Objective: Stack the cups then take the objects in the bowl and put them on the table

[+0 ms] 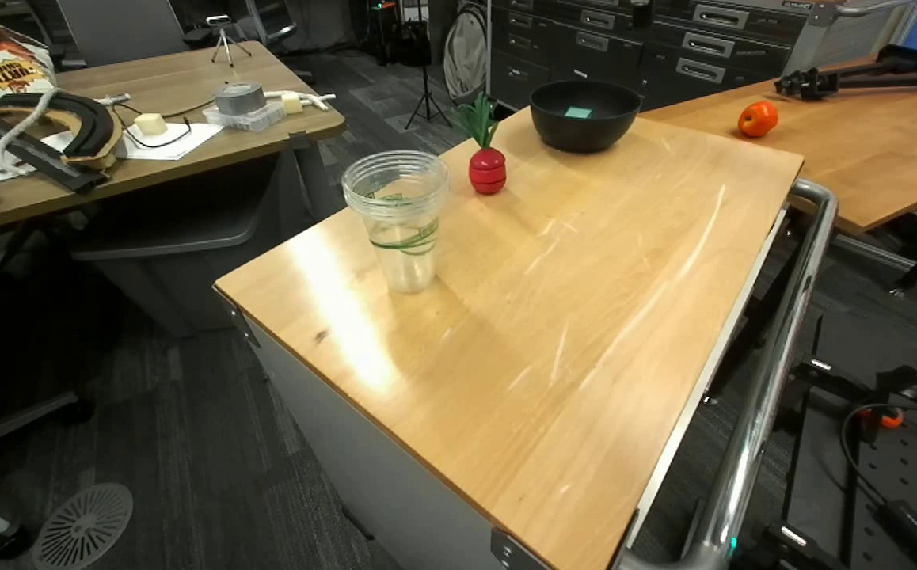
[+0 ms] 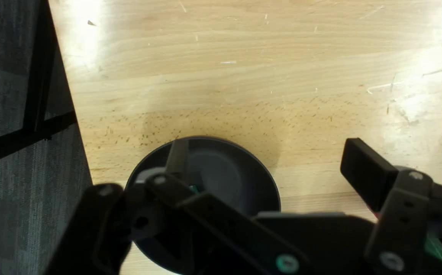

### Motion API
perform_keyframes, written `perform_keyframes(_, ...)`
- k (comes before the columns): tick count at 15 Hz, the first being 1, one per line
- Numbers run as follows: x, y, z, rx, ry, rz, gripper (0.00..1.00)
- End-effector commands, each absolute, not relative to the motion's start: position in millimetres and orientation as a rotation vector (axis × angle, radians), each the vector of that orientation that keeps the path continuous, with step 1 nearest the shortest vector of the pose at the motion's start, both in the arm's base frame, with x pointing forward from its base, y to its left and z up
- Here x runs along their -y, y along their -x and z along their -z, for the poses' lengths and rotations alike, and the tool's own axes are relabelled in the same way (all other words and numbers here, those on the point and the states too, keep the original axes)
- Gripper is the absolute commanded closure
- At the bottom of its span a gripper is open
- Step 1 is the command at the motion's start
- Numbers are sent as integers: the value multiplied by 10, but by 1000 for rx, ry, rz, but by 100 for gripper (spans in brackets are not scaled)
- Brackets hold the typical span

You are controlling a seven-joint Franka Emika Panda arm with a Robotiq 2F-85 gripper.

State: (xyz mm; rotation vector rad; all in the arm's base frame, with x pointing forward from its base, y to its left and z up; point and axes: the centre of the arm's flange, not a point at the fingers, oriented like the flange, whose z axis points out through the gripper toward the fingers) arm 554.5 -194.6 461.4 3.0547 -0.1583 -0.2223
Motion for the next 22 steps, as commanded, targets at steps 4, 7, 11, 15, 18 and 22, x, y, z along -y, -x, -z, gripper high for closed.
perform_keyframes(4,2088,-5833,-4639,244,-3020,202,0)
perform_keyframes(7,2262,-6031,-4531,306,-3041,243,0)
perform_keyframes(11,2509,-6336,-4215,596,-3088,193,0)
perform_keyframes(15,2769,-6497,-3903,910,-3029,105,0)
perform_keyframes(18,2907,-6514,-3783,1054,-2964,75,0)
perform_keyframes(22,2878,-6392,-3684,1013,-2970,114,0)
